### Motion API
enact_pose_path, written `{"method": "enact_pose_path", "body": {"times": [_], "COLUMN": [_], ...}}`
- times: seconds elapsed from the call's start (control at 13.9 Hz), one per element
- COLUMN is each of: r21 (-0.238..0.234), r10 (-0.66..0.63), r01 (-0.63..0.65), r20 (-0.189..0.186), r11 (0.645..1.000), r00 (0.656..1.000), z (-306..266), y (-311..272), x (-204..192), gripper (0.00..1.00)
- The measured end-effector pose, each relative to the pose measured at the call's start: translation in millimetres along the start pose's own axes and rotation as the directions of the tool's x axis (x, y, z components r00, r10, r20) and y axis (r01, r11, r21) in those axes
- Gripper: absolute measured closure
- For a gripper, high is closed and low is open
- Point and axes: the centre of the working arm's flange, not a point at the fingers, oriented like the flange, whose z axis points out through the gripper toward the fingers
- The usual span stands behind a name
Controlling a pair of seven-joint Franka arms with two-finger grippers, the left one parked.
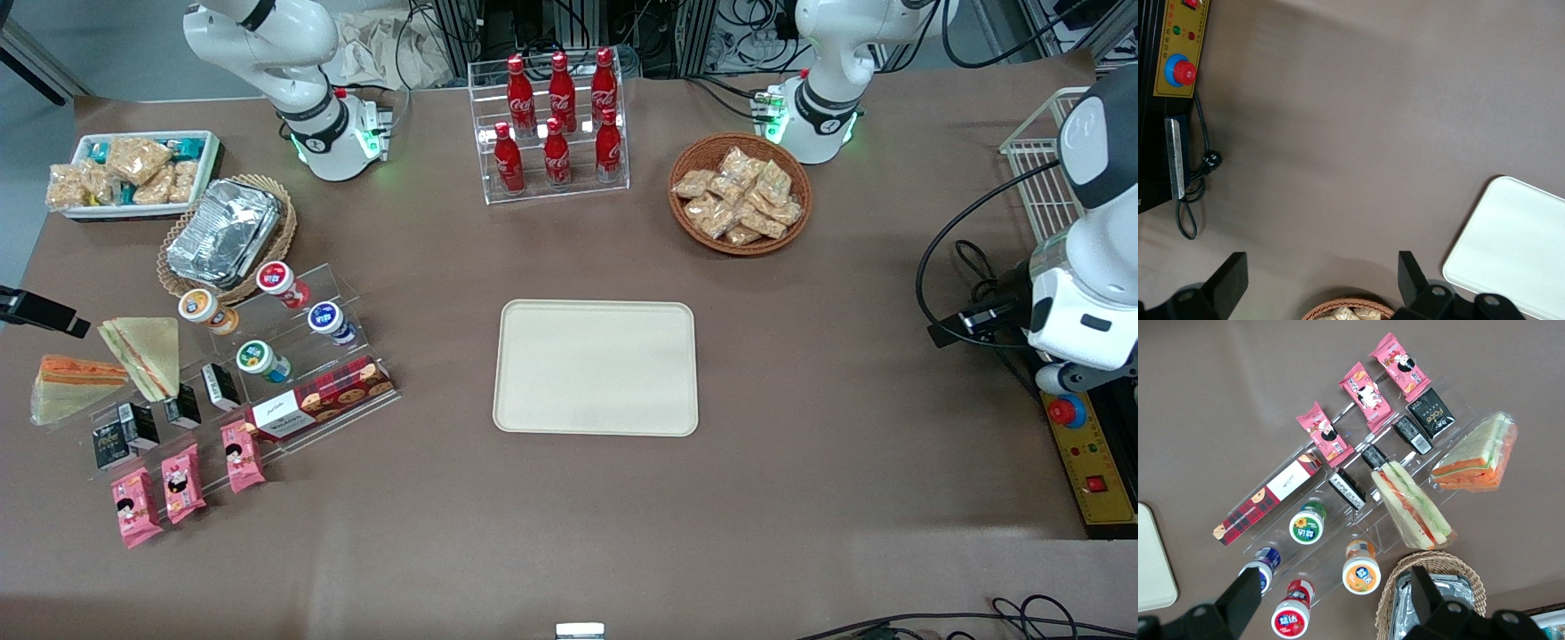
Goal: Place sandwich on tray
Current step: 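Move the right gripper over the wrapped triangular sandwich in the rack, then close the right gripper on the wrapped sandwich and lift it out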
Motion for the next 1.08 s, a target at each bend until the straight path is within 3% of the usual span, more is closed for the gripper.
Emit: {"method": "enact_pose_path", "body": {"times": [0.22,0.5,0.79,0.93,1.08], "r21": [-0.026,-0.056,-0.066,-0.075,-0.042], "r10": [0.139,0.378,0.597,0.671,0.73], "r01": [-0.139,-0.377,-0.594,-0.667,-0.729], "r20": [-0.006,0.013,0.057,0.059,0.073], "r11": [0.99,0.925,0.802,0.741,0.683], "r00": [0.99,0.926,0.8,0.739,0.679], "z": [4,24,65,80,94], "y": [33,98,141,143,148], "x": [5,12,22,29,37], "gripper": [0.0,0.0,0.0,0.0,0.03]}}
